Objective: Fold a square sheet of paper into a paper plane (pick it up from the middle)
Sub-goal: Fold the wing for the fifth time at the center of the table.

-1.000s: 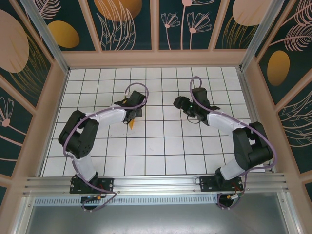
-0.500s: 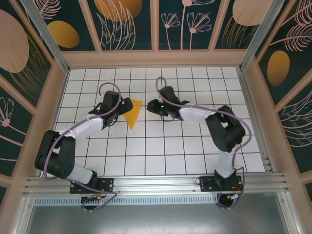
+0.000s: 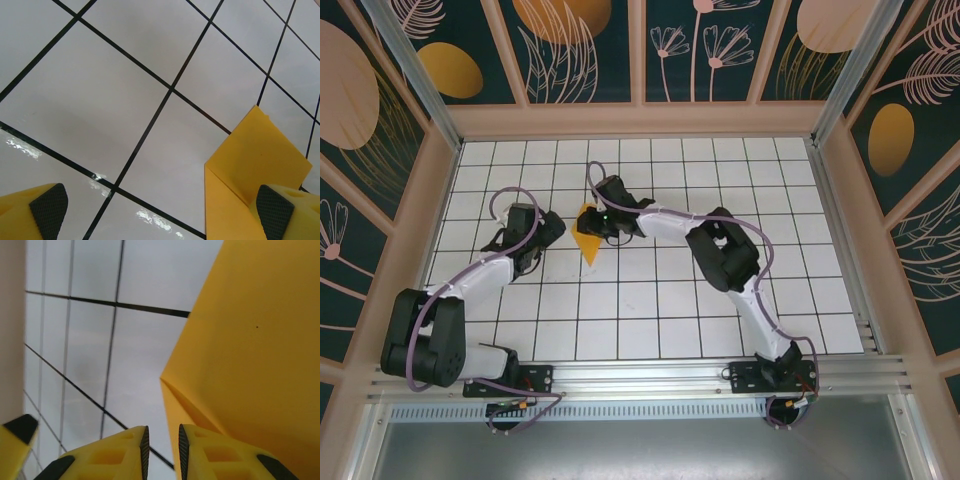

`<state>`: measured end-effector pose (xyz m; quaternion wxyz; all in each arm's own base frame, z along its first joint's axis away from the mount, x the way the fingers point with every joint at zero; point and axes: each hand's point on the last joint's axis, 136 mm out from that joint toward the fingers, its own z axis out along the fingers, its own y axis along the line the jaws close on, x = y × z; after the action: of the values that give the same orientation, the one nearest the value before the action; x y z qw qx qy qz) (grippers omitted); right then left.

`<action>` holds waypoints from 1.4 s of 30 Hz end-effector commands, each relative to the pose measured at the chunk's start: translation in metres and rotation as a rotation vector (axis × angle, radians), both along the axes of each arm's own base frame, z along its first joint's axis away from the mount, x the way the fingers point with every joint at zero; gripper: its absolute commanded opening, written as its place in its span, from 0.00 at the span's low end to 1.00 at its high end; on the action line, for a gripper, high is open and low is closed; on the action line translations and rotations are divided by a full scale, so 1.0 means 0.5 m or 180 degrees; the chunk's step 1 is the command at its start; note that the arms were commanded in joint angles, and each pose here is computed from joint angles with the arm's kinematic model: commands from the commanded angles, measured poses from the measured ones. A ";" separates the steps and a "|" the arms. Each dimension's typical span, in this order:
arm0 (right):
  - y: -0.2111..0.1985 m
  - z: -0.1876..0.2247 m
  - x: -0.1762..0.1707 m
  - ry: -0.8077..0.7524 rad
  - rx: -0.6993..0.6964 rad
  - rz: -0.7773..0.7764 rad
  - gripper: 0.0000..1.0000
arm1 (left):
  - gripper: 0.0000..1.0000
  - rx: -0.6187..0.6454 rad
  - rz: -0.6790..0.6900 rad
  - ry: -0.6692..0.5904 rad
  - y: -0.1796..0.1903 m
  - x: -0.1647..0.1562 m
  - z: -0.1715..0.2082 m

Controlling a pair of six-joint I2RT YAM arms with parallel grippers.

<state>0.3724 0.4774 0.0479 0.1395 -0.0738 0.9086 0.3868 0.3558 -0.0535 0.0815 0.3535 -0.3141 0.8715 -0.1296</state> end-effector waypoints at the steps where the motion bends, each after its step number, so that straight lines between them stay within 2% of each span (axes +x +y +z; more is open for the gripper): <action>1: -0.009 -0.047 -0.028 0.0133 -0.0333 0.0217 0.24 | 0.98 -0.0076 0.0056 -0.0103 0.001 0.008 0.009; 7: -0.079 -0.099 -0.049 0.0004 -0.0921 0.0584 0.24 | 0.99 -0.0115 -0.0054 -0.0101 -0.012 0.018 0.009; 11: -0.167 -0.125 -0.083 -0.0079 -0.1276 0.1072 0.25 | 0.98 -0.0158 -0.0150 -0.0097 -0.024 0.021 0.007; 15: -0.262 -0.116 -0.132 -0.0279 -0.1433 0.1605 0.27 | 0.99 -0.0216 -0.0288 -0.0124 -0.039 0.021 0.006; 19: -0.294 -0.081 -0.142 -0.0501 -0.1496 0.1792 0.26 | 0.99 -0.0363 -0.0466 -0.0184 -0.064 0.026 0.008; 23: -0.264 0.007 -0.109 -0.0807 -0.1233 0.1462 0.28 | 0.98 -0.0548 -0.0716 -0.0260 -0.097 0.028 0.020; 26: -0.253 0.086 -0.081 -0.0907 -0.0934 0.0804 0.30 | 0.99 -0.0658 -0.0879 -0.0281 -0.117 0.024 0.024; 28: -0.252 0.114 -0.082 -0.0774 -0.0610 0.0372 0.30 | 0.98 -0.0708 -0.0924 -0.0289 -0.124 0.022 0.024; 30: -0.252 0.108 -0.102 -0.0531 -0.0397 0.0109 0.29 | 0.99 -0.0758 -0.0964 -0.0301 -0.131 0.022 0.024; 34: -0.278 0.052 -0.127 -0.0194 -0.0521 -0.0277 0.28 | 0.99 -0.0872 -0.1051 -0.0322 -0.145 0.021 0.025; 42: -0.307 -0.016 -0.135 0.0085 -0.0631 -0.0468 0.26 | 0.98 -0.1161 -0.1250 -0.0350 -0.181 0.016 0.030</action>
<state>0.2995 0.3292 0.0532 0.1514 -0.0576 0.9442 0.2869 0.3646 -0.1318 0.0943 0.3154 -0.2031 0.8660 -0.3306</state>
